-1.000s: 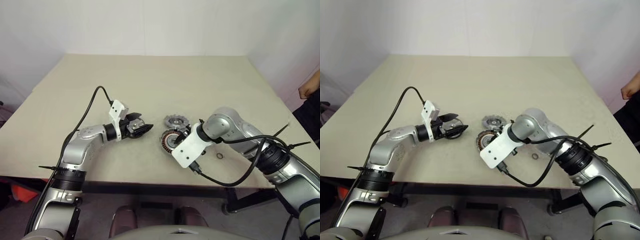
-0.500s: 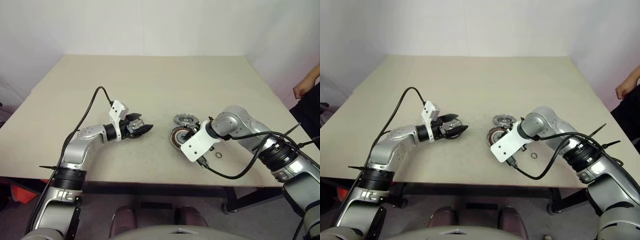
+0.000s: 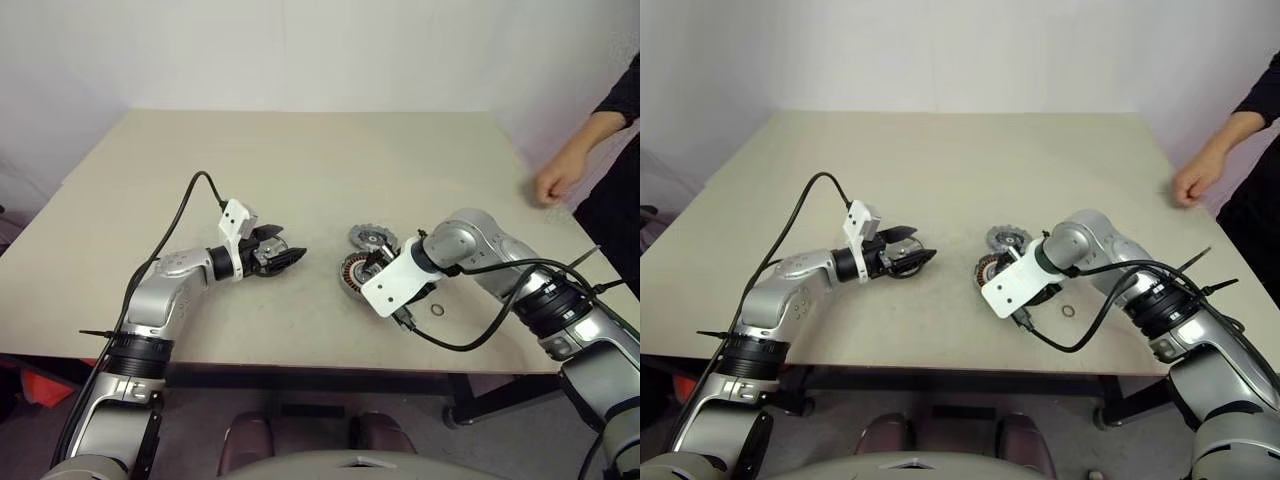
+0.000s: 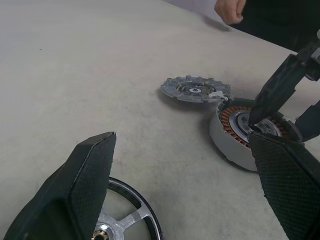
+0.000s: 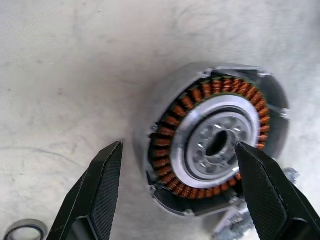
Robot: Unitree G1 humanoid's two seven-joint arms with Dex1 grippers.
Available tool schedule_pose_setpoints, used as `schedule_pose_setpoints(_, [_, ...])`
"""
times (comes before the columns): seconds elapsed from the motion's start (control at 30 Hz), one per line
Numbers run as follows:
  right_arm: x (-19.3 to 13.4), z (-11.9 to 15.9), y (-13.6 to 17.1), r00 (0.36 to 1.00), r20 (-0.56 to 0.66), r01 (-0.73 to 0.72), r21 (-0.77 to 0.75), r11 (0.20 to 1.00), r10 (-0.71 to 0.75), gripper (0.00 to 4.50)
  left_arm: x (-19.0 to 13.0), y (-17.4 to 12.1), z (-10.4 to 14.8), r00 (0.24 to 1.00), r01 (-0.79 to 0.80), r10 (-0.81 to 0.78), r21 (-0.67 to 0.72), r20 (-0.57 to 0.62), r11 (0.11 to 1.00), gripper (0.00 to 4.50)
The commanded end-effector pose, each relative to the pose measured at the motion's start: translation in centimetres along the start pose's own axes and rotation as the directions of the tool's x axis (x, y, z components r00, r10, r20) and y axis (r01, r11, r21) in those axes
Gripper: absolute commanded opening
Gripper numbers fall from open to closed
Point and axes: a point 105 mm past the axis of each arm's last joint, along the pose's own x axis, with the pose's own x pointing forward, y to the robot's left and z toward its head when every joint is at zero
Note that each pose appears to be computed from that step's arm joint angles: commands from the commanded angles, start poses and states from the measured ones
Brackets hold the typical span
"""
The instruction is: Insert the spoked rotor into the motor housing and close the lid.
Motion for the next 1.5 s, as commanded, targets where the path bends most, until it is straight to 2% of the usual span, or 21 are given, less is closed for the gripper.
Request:
schedule_pose_setpoints(0.03, [-2.5, 0.4, -1.7, 0.996, -0.018, 0.086, -0.052, 0.995, -0.087, 4.06, 0.3, 0.0, 1.8, 0.999, 0.009, -0.012, 0.05, 0.047, 0.999, 4.46])
schedule_pose_setpoints(0.3, [-5.0, 0.8, -2.2, 0.985, -0.025, 0.169, -0.027, 0.985, -0.17, 4.06, 0.8, 0.0, 1.9, 0.998, 0.019, -0.022, 0.05, 0.056, 0.999, 4.46])
schedule_pose_setpoints(0.43, [-6.5, -0.7, -2.2, 0.96, -0.042, 0.281, 0.135, 0.95, -0.278, 4.06, 1.0, -0.1, 1.9, 0.998, 0.023, -0.026, 0.05, 0.064, 0.998, 4.46])
schedule_pose_setpoints(0.6, [-8.4, -2.5, -2.4, 0.884, -0.083, 0.46, 0.321, 0.828, -0.46, 4.06, 1.1, -0.1, 1.8, 0.997, 0.023, -0.026, 0.046, 0.069, 0.999, 4.46])
schedule_pose_setpoints(0.67, [-9.3, -3.0, -2.5, 0.846, -0.094, 0.511, 0.422, 0.749, -0.525, 4.06, 1.1, 0.0, 1.7, 0.997, 0.023, -0.026, 0.046, 0.07, 0.999, 4.46])
schedule_pose_setpoints(0.77, [-10.4, -3.7, -2.0, 0.77, -0.138, 0.569, 0.591, 0.571, -0.623, 4.06, 1.2, 0.1, 1.8, 0.997, 0.025, -0.028, 0.048, 0.071, 0.999, 4.46])
schedule_pose_setpoints(0.93, [-10.2, -4.2, -1.1, 0.688, -0.214, 0.594, 0.715, 0.369, -0.694, 4.06, 1.3, 0.2, 1.9, 0.997, 0.03, -0.033, 0.054, 0.073, 0.998, 4.46])
schedule_pose_setpoints(1.13, [-9.5, -4.3, -0.9, 0.633, -0.251, 0.588, 0.771, 0.243, -0.733, 4.06, 1.4, 0.3, 2.0, 0.997, 0.031, -0.035, 0.061, 0.075, 0.998, 4.46])
schedule_pose_setpoints(1.27, [-7.9, -5.6, 0.4, 0.62, -0.32, 0.565, 0.816, 0.124, -0.717, 4.06, 1.1, 0.5, 2.1, 0.997, 0.021, -0.026, 0.066, 0.079, 0.998, 4.46])
schedule_pose_setpoints(1.33, [-7.2, -5.7, 0.6, 0.619, -0.331, 0.56, 0.822, 0.105, -0.712, 4.06, 1.0, 0.6, 2.1, 0.997, 0.014, -0.019, 0.068, 0.081, 0.998, 4.46])
schedule_pose_setpoints(1.5, [-6.7, -4.8, -0.3, 0.616, -0.297, 0.547, 0.828, 0.124, -0.729, 4.06, 0.7, 0.8, 2.2, 0.996, 0.004, -0.01, 0.071, 0.084, 0.997, 4.46])
